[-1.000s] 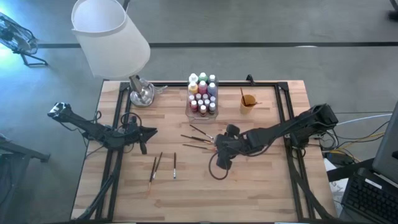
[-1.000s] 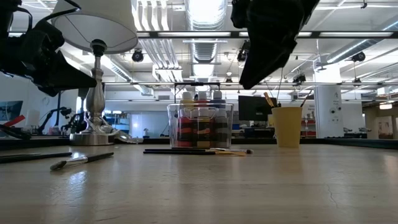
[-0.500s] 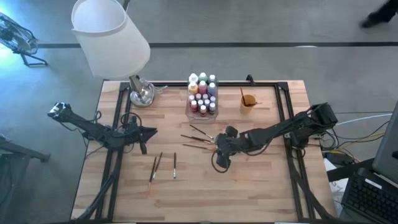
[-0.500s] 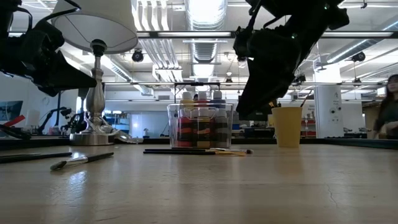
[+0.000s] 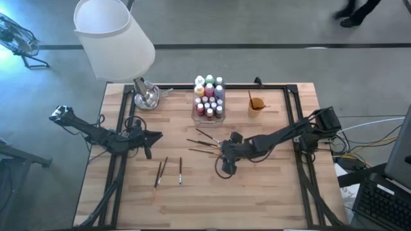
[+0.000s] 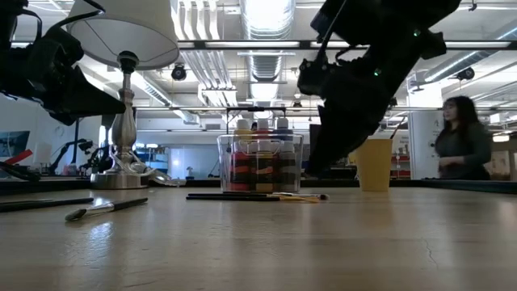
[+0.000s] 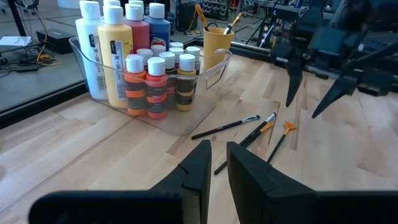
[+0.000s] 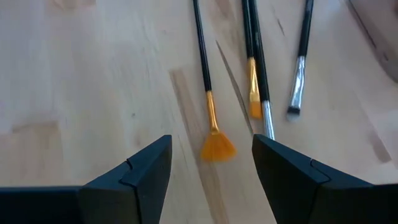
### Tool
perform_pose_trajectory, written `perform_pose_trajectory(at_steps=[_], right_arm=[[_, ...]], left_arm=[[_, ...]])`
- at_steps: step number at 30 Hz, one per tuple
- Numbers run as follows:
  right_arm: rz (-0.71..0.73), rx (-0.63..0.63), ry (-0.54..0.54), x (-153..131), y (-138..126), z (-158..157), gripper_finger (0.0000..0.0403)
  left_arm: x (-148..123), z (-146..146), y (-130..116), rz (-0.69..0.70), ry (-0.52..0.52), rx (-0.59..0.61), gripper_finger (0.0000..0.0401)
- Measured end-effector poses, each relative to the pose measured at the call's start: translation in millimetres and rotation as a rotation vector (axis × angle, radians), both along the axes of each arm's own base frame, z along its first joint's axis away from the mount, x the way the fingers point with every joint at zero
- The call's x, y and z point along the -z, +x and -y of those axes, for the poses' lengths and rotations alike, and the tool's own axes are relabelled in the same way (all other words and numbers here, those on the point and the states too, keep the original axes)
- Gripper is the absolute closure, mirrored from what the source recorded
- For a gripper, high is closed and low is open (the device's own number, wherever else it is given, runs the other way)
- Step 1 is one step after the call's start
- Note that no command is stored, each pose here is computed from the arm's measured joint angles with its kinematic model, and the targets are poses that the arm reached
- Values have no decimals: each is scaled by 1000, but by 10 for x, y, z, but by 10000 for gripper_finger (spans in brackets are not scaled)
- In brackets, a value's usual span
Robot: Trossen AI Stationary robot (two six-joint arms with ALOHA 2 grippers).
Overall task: Pick & Place Paint Supplies
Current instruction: Put the gold paint brush into the cup
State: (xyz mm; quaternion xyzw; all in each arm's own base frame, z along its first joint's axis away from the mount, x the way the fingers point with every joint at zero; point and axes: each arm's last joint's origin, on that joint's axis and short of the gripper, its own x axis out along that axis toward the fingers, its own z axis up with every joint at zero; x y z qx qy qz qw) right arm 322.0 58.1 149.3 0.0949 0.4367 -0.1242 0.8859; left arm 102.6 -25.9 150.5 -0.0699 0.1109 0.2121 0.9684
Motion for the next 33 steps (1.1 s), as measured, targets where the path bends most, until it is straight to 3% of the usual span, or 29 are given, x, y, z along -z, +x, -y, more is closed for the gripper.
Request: perform_pose_trajectory(at_steps=[14, 25, 33], right_arm=[[-49, 13, 17, 181, 67, 61, 210], [-94, 27, 27, 333, 93, 100, 201], [-96, 9, 39, 326, 90, 86, 253]], left_arm=[[3, 0, 2, -3, 1, 0, 344], [5, 1, 3, -6, 3, 0, 344], [6, 1, 3, -6, 3, 0, 344]])
